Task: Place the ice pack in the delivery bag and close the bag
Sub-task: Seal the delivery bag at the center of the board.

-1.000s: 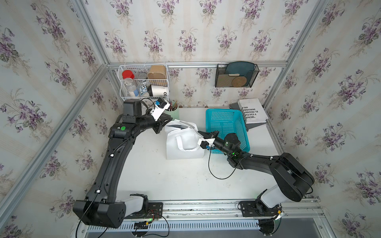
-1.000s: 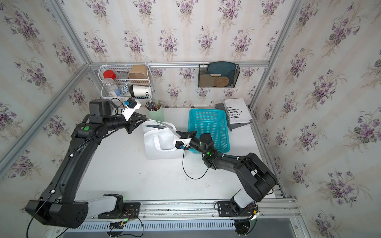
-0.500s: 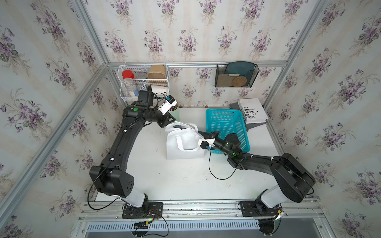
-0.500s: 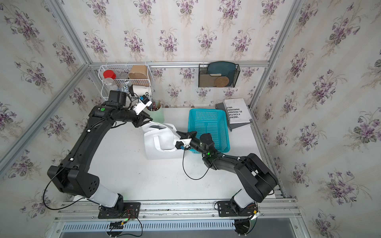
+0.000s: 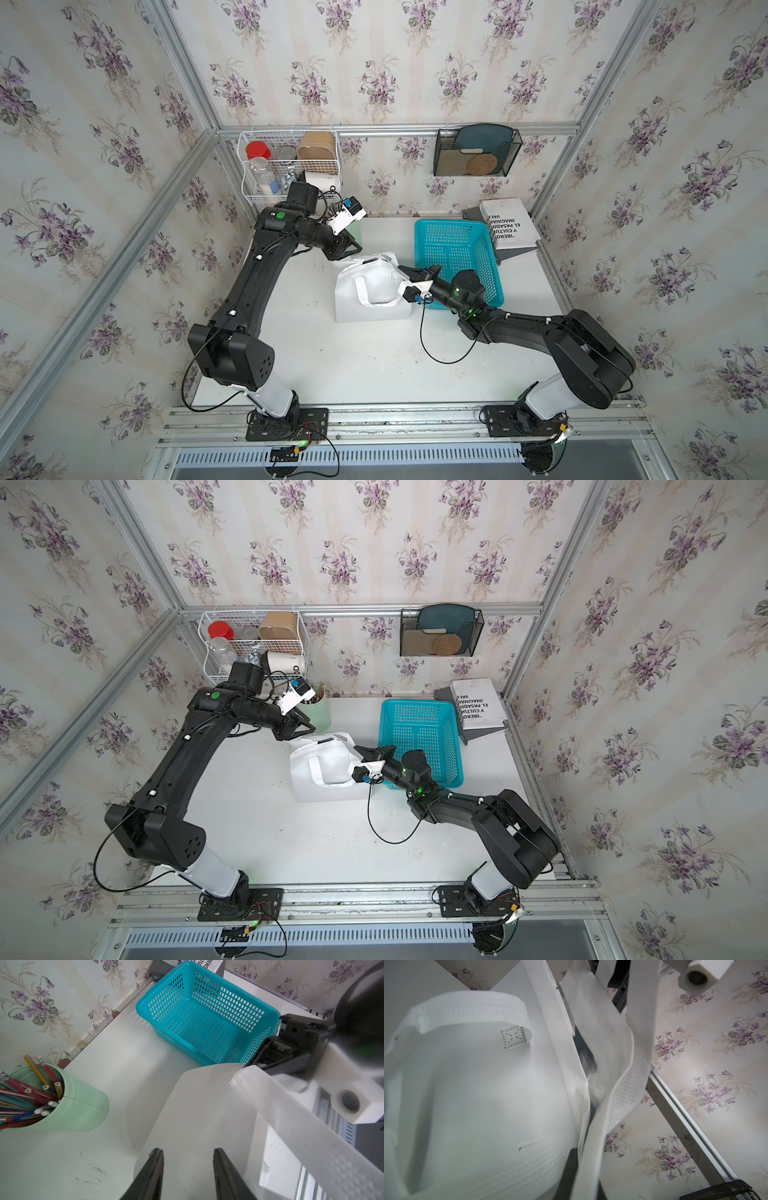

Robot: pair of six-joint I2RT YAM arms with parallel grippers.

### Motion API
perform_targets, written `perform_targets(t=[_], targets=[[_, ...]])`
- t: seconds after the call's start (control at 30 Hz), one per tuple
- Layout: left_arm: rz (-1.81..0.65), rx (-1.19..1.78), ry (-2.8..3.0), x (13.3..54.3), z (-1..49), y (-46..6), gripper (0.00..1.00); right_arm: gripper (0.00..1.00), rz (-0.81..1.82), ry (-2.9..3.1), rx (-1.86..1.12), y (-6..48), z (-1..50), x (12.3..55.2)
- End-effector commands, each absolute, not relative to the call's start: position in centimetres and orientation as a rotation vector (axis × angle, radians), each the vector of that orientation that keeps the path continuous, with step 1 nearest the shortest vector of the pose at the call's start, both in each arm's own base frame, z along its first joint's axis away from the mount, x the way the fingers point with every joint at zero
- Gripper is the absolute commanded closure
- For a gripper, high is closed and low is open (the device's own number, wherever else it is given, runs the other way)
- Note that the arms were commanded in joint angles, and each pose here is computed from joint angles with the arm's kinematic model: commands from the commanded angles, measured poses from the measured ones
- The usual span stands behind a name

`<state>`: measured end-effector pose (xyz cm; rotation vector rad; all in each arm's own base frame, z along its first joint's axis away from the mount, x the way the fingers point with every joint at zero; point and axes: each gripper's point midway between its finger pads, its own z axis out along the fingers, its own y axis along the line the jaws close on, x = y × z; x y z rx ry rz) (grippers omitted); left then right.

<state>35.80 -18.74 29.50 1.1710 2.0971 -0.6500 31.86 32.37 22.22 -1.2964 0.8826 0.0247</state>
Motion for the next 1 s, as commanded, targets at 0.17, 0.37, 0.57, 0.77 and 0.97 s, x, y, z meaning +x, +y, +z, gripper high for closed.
perform_targets(t=[0.17, 0.37, 0.57, 0.77, 0.97], targets=[[-0.692, 1.242, 2.094, 34.8, 28.6, -19.2, 0.55, 1.0, 0.047, 0.944, -1.351, 32.2, 20.2, 31.6], [-0.7, 1.26, 2.094, 34.7, 28.4, -19.7, 0.55, 1.0, 0.06, 0.942, -1.359, 32.3, 20.1, 31.4], [-0.661, 1.32, 2.099, 34.4, 27.7, -20.5, 0.54, 1.0, 0.072, 0.941, -1.365, 32.5, 20.0, 31.3], [-0.676, 1.335, 2.067, 34.2, 28.7, -21.5, 0.53, 1.0, 0.072, 0.949, -1.364, 32.5, 19.9, 31.4], [-0.677, 1.372, 2.111, 32.7, 26.9, -21.3, 0.52, 1.0, 0.077, 0.958, -1.363, 32.5, 19.8, 31.4]])
